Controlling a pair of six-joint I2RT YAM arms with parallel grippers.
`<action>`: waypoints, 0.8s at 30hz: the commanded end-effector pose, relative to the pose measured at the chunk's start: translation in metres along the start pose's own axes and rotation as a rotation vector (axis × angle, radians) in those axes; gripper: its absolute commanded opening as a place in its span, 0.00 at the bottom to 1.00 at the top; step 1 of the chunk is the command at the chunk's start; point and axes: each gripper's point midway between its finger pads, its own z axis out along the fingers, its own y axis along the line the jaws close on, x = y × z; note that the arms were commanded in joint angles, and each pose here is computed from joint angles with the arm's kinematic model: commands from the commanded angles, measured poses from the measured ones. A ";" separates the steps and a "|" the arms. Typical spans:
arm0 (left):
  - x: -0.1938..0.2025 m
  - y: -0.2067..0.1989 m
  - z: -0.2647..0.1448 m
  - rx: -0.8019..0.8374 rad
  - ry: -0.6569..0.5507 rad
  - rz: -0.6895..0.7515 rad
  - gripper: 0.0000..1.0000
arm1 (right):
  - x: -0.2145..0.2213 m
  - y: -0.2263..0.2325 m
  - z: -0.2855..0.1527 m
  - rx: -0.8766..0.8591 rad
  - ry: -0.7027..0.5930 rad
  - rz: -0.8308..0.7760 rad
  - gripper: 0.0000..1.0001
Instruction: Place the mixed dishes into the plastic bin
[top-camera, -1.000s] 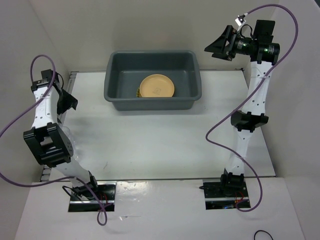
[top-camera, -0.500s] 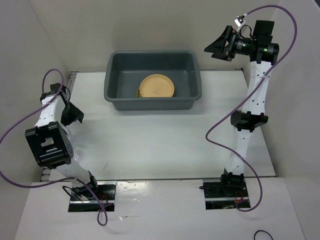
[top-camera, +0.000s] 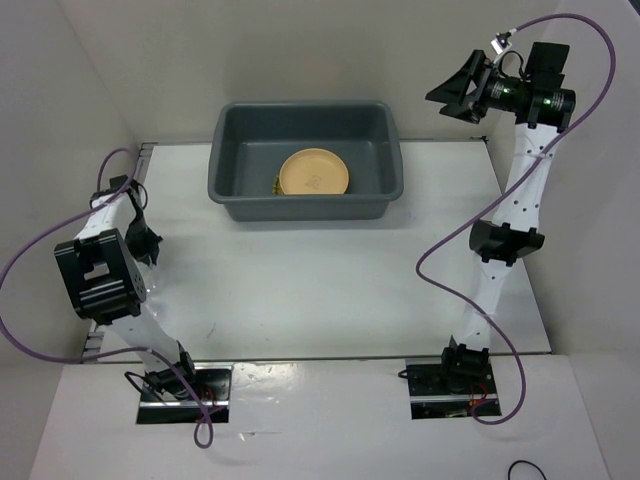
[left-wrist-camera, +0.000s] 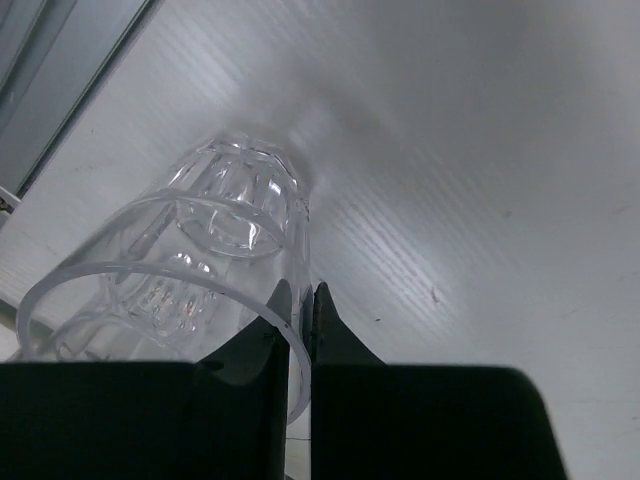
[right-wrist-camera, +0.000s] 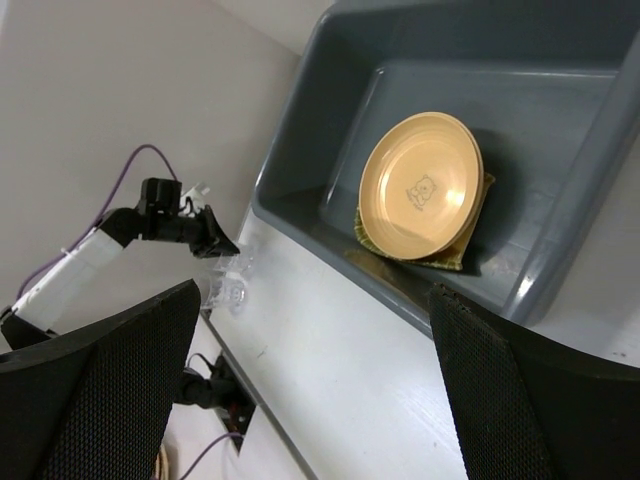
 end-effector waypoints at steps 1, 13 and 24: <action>-0.026 -0.012 -0.016 0.054 -0.046 0.013 0.00 | -0.003 0.011 -0.010 -0.013 -0.015 -0.013 0.99; -0.154 -0.126 -0.233 0.739 -0.501 -0.001 0.00 | -0.003 0.011 -0.010 -0.013 -0.015 -0.023 0.99; -0.055 -0.283 -0.273 0.844 -0.526 0.551 0.00 | -0.004 0.007 -0.013 -0.008 -0.021 -0.039 0.99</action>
